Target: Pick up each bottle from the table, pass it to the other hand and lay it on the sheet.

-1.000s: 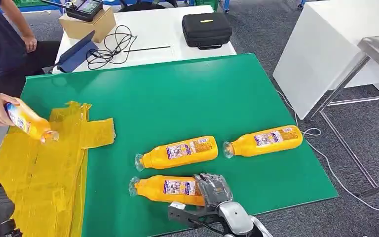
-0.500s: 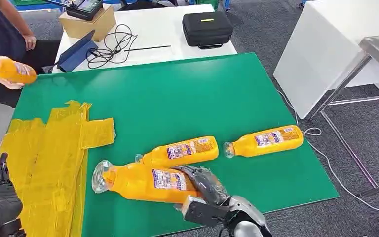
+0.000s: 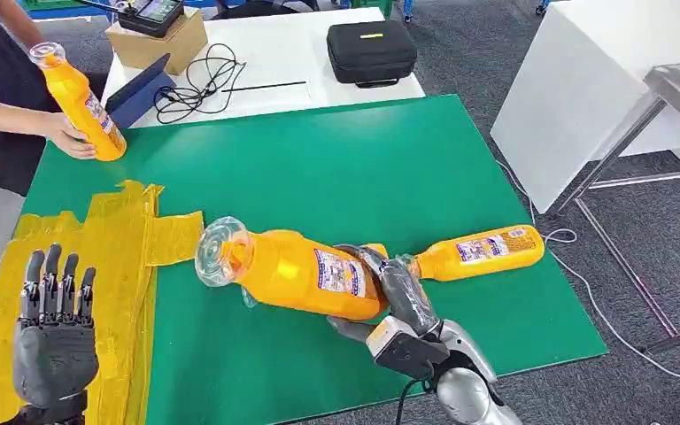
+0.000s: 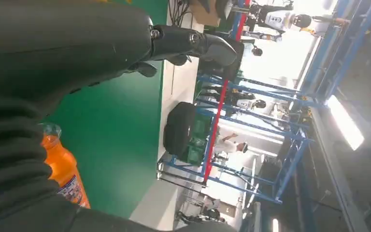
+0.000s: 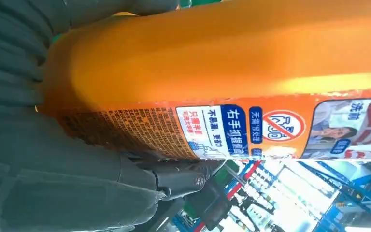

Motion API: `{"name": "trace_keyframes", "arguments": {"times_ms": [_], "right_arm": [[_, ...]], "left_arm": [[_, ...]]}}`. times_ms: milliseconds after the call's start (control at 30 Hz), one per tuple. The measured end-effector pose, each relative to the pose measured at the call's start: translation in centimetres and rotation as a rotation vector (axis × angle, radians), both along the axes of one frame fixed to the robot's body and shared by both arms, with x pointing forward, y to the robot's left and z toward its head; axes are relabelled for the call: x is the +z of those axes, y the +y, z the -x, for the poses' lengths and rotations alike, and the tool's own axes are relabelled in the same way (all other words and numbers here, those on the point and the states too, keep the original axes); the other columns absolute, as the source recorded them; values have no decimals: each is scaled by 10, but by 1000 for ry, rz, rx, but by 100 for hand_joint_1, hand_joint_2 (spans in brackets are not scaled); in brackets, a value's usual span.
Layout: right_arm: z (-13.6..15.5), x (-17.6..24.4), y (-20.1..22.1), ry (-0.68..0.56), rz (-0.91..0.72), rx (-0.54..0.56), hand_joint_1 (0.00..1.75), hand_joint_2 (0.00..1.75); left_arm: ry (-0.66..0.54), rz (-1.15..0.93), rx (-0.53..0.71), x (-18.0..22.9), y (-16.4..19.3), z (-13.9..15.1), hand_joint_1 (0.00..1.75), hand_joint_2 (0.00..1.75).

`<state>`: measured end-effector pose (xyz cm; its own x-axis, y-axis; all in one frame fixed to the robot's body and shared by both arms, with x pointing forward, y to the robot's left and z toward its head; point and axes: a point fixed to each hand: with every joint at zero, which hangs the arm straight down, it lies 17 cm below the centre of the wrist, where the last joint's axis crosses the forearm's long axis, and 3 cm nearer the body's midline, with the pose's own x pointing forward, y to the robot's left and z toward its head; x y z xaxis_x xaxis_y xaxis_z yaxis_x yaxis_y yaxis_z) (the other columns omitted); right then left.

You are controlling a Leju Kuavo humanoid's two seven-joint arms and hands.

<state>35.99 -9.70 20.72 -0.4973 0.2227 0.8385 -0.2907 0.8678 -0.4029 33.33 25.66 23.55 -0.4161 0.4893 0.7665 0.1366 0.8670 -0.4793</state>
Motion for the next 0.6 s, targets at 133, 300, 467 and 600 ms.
{"name": "trace_keyframes", "arguments": {"times_ms": [133,300,467,600], "right_arm": [[-2,1,-2,1,0,-6,175,175],[-30,-3,2,25,46,-52,175,175],[-65,-4,8,21,96,-153,175,175],[-82,4,39,9,140,-175,175,175]], "left_arm": [[2,6,-20,-1,-5,0,0,175],[-8,43,-120,5,-30,-5,0,175],[-7,47,-173,8,-52,-16,0,175],[-15,56,-202,15,-63,-32,0,175]]}}
